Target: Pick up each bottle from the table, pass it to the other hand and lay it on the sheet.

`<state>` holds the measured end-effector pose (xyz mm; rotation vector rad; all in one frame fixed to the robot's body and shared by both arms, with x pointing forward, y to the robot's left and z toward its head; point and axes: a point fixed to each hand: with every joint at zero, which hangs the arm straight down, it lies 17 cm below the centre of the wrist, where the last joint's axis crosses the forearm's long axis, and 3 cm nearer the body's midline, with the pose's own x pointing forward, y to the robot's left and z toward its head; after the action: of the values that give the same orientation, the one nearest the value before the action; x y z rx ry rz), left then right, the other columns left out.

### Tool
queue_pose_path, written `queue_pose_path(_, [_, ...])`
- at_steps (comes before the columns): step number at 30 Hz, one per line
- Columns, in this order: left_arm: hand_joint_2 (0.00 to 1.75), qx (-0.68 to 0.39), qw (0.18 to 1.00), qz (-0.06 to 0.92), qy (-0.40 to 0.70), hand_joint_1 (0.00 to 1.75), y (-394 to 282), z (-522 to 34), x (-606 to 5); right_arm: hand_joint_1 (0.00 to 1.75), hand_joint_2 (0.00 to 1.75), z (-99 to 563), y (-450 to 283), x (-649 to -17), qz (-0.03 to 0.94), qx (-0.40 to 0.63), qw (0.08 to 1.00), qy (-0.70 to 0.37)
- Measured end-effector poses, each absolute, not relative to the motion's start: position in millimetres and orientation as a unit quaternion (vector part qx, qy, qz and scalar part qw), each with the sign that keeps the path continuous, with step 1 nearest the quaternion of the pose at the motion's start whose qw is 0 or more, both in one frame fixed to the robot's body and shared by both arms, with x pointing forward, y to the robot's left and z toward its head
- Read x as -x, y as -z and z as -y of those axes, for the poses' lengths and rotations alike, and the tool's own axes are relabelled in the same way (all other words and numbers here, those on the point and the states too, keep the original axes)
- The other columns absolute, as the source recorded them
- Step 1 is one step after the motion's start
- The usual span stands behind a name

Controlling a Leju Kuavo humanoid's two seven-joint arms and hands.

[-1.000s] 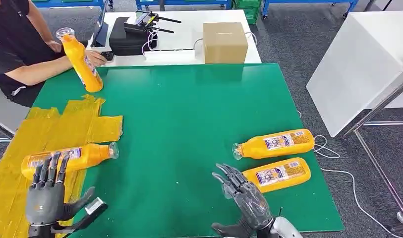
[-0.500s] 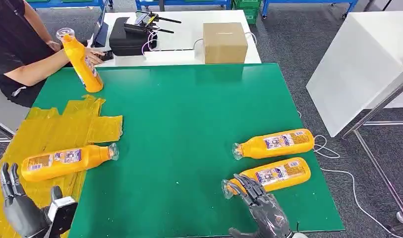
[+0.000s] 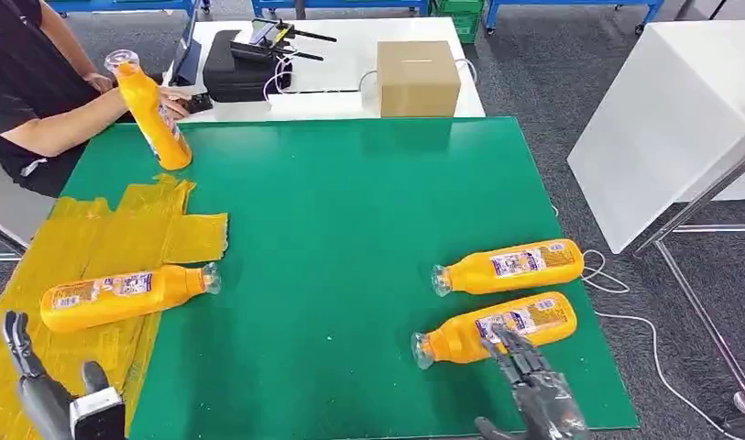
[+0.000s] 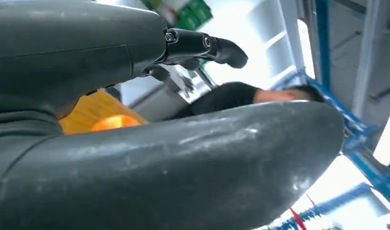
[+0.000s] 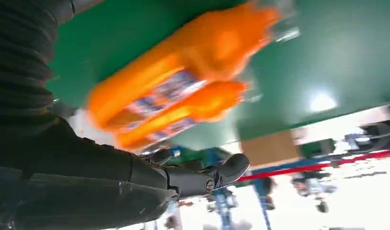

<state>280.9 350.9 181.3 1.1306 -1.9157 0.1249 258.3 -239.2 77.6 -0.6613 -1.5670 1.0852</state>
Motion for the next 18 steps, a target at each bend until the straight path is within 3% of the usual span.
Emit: queue_pose_path(18, [0.0, -0.394, 0.435, 0.808, -0.058, 0.0, -193.4, -324.1, -285.4, 0.0, 1.75, 374.0, -86.0, -289.4, 0.583, 0.342, 0.575, -0.46])
